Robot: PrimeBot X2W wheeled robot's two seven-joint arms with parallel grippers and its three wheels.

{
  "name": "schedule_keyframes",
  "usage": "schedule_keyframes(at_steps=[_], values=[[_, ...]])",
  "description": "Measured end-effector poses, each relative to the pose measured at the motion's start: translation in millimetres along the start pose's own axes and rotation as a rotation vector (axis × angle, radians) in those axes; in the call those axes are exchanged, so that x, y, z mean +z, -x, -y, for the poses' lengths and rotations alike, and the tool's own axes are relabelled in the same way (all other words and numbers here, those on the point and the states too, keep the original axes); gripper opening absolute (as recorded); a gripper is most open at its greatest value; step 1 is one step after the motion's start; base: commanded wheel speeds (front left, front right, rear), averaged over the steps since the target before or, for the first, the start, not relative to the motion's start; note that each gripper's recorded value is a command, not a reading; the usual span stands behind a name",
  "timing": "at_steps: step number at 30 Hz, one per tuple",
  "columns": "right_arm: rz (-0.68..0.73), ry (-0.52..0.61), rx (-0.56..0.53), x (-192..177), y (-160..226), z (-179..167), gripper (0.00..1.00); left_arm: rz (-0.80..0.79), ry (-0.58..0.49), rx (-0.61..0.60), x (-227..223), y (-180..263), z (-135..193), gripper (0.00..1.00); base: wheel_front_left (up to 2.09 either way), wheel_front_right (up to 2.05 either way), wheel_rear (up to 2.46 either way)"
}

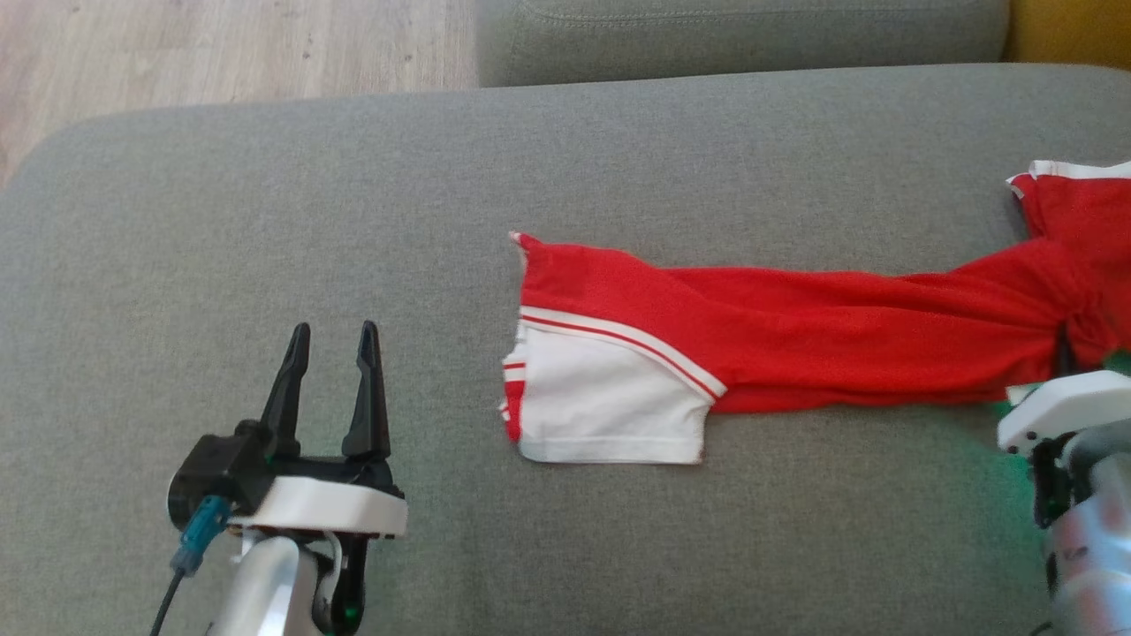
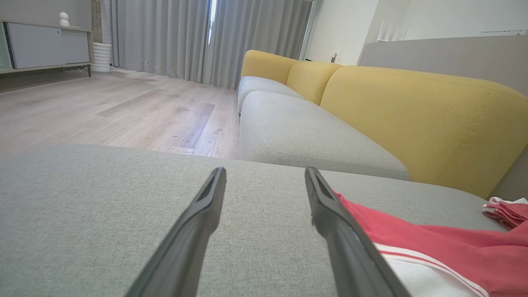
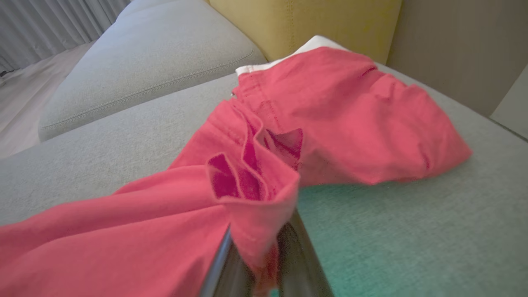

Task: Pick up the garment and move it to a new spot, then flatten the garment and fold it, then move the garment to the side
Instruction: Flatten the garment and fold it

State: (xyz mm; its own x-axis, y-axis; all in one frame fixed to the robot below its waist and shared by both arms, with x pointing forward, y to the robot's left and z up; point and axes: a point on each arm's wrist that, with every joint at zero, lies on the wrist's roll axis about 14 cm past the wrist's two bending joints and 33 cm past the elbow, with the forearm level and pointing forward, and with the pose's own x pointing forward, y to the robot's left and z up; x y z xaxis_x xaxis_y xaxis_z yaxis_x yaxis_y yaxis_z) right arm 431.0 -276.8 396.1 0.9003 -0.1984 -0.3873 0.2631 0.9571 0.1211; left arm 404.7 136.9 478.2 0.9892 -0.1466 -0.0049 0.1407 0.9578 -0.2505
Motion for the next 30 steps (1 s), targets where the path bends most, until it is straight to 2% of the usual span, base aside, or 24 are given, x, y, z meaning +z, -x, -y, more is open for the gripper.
schedule_keyframes(at_steps=[4, 12, 18, 22, 30], values=[[0.035, 0.011, -0.010, 12.9, 0.7, 3.4, 0.00, 0.009, 0.000, -0.008, 3.3, 1.4, 3.1, 1.00, 0.00, 0.00, 0.00], [0.122, -0.013, 0.094, 39.6, 5.7, -50.5, 0.00, 0.038, -0.005, -0.009, 14.1, 9.3, 5.0, 1.00, 0.00, 0.00, 0.00], [0.161, 0.019, 0.229, 57.8, 16.9, -100.0, 0.00, 0.059, -0.008, 0.010, 21.3, 23.7, 0.8, 1.00, 0.00, 0.00, 0.00], [0.149, -0.009, 0.370, 58.5, 28.3, -148.7, 0.00, 0.077, -0.009, 0.034, 26.8, 33.6, -5.8, 1.00, 0.00, 0.00, 0.00], [0.114, 0.034, 0.606, 51.9, 52.2, -229.5, 0.00, 0.108, -0.013, 0.097, 36.4, 49.0, -24.7, 1.00, 0.00, 0.00, 0.00]])
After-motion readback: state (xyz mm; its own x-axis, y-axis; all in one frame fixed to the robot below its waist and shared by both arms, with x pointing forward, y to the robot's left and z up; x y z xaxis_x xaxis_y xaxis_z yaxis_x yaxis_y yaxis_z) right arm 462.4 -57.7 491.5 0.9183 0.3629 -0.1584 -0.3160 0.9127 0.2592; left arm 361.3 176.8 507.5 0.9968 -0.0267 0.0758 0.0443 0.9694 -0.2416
